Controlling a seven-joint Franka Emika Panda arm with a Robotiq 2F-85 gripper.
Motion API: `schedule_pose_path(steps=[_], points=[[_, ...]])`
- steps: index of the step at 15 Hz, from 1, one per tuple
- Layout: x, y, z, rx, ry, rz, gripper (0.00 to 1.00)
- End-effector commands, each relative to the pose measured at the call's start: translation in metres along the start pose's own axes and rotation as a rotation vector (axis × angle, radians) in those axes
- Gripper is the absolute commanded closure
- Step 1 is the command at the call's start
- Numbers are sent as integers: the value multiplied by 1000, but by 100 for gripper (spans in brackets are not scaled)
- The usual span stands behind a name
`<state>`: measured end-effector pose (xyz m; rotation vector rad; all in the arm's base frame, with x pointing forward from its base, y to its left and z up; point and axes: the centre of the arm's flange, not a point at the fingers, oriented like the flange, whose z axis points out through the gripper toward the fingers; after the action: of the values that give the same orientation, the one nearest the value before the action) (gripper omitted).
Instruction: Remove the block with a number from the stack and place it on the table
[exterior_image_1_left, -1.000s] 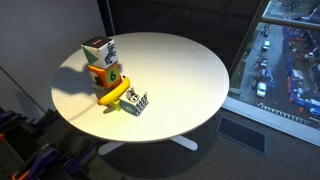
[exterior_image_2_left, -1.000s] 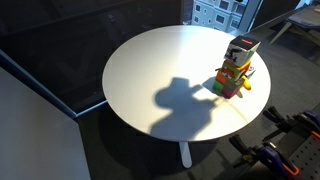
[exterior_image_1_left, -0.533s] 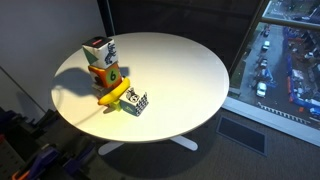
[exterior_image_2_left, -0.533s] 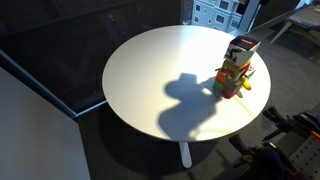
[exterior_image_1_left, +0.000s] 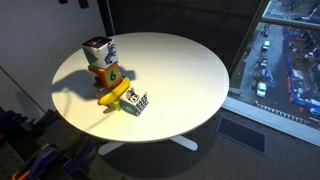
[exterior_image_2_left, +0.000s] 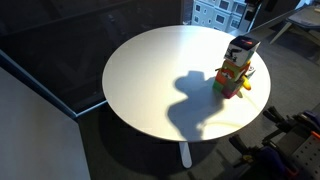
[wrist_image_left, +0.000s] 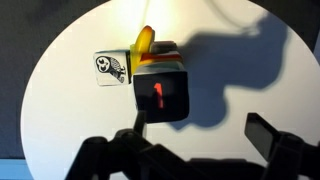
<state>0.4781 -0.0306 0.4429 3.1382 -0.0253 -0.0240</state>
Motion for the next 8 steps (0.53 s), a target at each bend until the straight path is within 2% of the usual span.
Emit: schedule_pose_path(steps=[1, 8], points=[[0, 0, 1, 0, -1, 0, 0], [-1, 1, 2, -3, 8, -7, 0]])
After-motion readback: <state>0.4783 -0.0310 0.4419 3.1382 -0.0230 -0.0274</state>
